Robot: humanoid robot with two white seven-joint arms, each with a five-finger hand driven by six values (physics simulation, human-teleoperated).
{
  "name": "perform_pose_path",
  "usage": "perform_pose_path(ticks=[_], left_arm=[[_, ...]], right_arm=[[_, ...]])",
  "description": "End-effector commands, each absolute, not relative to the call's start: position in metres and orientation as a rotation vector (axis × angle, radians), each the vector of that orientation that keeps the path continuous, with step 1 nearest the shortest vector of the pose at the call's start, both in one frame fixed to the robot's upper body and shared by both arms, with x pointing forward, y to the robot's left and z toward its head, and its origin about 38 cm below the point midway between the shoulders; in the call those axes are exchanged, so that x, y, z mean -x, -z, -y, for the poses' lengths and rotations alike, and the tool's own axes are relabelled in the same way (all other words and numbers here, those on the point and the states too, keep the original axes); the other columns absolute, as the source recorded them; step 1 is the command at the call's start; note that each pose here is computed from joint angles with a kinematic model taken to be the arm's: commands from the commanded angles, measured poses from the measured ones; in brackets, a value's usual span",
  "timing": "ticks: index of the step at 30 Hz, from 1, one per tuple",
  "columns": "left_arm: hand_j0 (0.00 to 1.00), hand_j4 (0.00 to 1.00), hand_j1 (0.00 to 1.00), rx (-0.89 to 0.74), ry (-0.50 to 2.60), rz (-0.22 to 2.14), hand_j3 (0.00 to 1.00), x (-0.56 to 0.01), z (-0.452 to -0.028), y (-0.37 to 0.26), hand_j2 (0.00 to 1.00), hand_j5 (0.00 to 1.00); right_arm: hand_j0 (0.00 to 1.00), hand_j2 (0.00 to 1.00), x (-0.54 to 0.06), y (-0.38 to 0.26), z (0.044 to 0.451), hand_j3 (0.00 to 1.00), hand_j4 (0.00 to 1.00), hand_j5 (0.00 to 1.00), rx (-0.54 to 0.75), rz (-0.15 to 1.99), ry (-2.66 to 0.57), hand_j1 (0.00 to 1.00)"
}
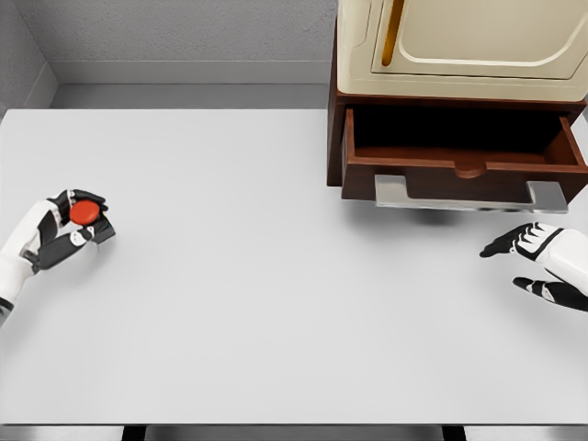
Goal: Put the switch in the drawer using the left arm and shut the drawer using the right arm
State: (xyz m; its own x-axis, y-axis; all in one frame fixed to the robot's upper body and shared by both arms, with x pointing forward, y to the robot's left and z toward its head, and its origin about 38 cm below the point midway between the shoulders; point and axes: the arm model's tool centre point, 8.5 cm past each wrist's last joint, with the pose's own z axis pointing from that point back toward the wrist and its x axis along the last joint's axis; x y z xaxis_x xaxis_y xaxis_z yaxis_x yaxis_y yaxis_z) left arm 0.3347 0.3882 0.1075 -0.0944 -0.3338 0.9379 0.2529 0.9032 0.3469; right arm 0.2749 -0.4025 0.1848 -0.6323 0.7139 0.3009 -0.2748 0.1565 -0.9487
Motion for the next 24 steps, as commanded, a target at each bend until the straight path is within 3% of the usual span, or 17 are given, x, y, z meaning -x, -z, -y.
perform_pose_path(ticks=[1,13,24], left_arm=[[0.43,0.43,0.43,-0.059,0.496,1.612,0.43,-0.335,-0.385,-0.114,0.43,0.43],[0.43,0.43,0.43,-0.006,0.586,1.684,0.43,-0.341,-0.351,-0.142,0.43,0.43],[0.43,0.43,0.43,0.104,0.709,1.724,0.43,-0.381,-0.292,-0.174,0.43,0.43]], right_arm=[[0.7,0.7,-0.275,-0.186,0.403,0.7,0.7,0.7,0.426,1.65,-1.589,0.7],[0.69,0.69,-0.274,-0.185,0.403,0.69,0.69,0.69,0.423,1.646,-1.59,0.69],[0.68,0.68,-0.274,-0.185,0.404,0.68,0.68,0.68,0.423,1.643,-1.593,0.68]])
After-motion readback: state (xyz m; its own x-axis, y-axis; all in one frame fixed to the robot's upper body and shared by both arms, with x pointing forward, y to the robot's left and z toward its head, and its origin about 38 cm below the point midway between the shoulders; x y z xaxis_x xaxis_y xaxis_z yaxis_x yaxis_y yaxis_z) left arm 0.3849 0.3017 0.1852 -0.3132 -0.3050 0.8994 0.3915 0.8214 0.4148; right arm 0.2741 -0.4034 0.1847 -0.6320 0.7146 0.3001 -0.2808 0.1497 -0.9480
